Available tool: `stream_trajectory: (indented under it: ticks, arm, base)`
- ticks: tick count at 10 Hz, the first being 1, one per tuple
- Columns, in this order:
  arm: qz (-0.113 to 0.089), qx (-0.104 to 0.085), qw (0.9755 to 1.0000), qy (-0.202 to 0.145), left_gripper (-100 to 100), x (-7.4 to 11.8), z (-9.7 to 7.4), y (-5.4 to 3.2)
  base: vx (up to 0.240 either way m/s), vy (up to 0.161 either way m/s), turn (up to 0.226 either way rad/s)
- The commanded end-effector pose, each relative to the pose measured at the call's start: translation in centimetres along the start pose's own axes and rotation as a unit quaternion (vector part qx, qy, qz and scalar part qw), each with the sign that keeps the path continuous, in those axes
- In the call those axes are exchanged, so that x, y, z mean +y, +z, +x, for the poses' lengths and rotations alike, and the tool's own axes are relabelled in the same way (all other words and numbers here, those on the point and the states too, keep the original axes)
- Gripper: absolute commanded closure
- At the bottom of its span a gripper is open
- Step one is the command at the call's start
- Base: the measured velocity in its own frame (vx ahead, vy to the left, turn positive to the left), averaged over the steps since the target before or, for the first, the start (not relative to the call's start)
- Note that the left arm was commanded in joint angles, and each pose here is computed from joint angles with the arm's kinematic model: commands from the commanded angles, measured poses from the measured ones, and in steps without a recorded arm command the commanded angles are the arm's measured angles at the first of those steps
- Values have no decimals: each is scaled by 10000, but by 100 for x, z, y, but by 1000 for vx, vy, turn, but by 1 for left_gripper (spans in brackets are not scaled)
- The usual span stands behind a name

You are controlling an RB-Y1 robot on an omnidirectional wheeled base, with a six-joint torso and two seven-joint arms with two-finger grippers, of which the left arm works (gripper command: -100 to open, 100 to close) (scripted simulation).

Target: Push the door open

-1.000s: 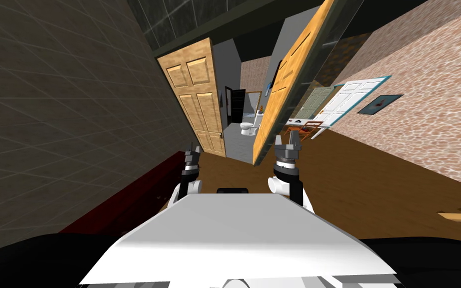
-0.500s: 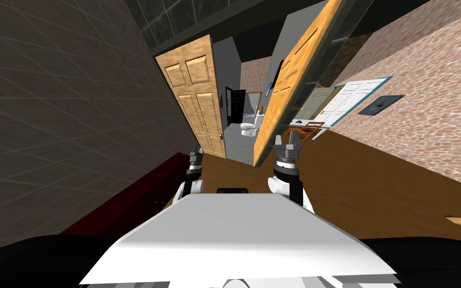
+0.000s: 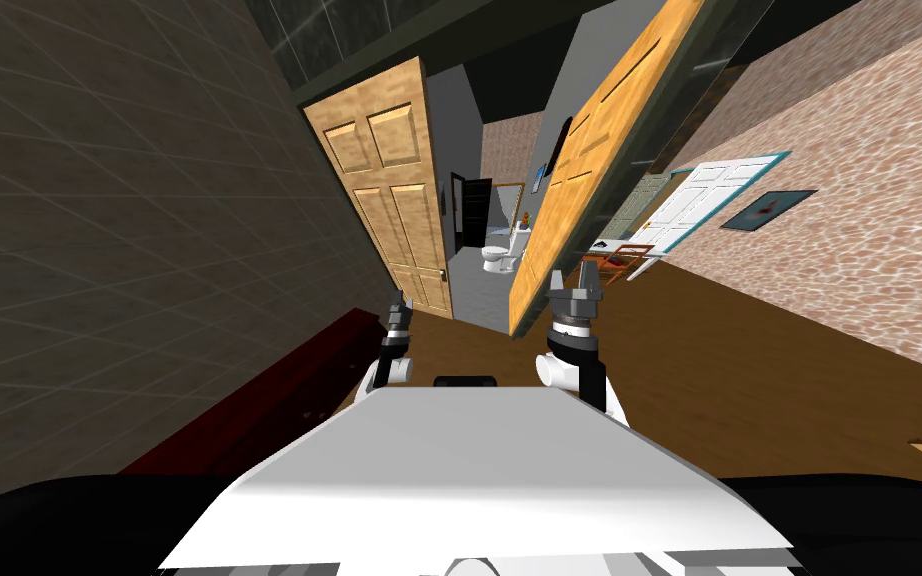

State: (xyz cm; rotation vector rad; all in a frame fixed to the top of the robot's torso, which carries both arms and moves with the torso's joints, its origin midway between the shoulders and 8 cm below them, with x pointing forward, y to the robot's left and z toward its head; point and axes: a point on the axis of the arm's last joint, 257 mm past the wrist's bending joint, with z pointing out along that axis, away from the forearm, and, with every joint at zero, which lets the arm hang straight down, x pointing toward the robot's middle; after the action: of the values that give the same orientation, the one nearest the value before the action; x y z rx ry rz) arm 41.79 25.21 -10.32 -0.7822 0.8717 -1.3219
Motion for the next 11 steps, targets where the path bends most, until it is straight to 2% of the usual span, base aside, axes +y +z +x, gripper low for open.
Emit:
stream_trajectory:
  ticks: [1, 7, 11]
  arm:
    - [-85, 64, 9999, -47, -100, 116, 54, -9]
    - [-377, 309, 9985, -234, -100, 575, 278, -39]
    - [-585, 435, 9968, -322, -100, 848, 397, -89]
  base:
    - [93, 31, -5]
    - [103, 36, -5]
    - [73, 35, -4]
